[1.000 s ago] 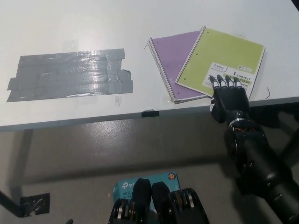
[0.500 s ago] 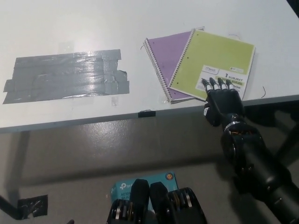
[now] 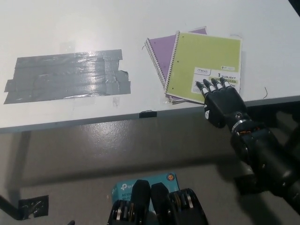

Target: The robot uses its right hand to align two notebooks stacked together until they are fully overlapped

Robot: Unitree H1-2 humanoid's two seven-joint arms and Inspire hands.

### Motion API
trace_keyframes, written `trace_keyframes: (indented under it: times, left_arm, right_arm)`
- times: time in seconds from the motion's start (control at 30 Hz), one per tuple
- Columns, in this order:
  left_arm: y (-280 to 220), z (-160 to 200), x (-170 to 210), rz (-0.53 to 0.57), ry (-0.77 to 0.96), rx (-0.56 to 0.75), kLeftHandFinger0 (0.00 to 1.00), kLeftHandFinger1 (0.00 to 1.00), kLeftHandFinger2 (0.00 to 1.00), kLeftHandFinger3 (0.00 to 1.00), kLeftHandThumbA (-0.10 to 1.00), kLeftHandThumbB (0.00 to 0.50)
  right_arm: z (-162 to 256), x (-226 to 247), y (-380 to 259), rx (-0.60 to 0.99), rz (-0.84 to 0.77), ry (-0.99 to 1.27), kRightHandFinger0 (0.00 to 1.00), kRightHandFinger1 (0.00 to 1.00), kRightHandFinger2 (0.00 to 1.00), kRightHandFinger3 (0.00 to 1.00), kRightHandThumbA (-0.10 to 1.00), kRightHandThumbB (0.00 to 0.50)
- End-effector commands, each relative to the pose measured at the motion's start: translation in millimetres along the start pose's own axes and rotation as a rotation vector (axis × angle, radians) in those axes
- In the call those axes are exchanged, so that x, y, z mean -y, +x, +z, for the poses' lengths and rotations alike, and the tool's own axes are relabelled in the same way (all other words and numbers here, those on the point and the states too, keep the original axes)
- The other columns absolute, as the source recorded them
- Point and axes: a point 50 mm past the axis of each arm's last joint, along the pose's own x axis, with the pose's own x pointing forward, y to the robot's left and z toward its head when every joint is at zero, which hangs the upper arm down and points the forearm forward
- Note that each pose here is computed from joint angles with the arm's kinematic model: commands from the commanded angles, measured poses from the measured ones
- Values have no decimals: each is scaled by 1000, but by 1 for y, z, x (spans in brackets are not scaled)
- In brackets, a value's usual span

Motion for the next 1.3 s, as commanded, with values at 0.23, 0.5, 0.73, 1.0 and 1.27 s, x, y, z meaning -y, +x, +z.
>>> trace_keyframes:
  times: [0.23,0.5,0.73,1.0,1.27]
  left_arm:
    - [-6,8,-8,-7,39,22,598,634,729,1000,1000,500]
    - [-3,13,-8,-17,50,26,647,632,698,1000,1000,500]
    - [0,13,-9,-21,55,25,632,633,712,1000,1000,500]
    - [-1,15,-9,-5,59,24,570,596,678,1000,1000,500]
    - [-1,17,-9,-19,64,26,660,649,720,1000,1000,500]
  right_arm:
    - [-44,-22,-15,73,176,-131,1000,1000,1000,1000,1000,345]
    - [-42,-24,-20,187,127,-289,1000,1000,1000,1000,1000,334]
    - [-32,-24,-12,297,40,-407,1000,1000,1000,1000,1000,314]
    - [-44,-11,-7,312,9,-519,1000,1000,1000,1000,1000,287]
    - [-52,14,6,258,-29,-550,1000,1000,1000,1000,1000,299]
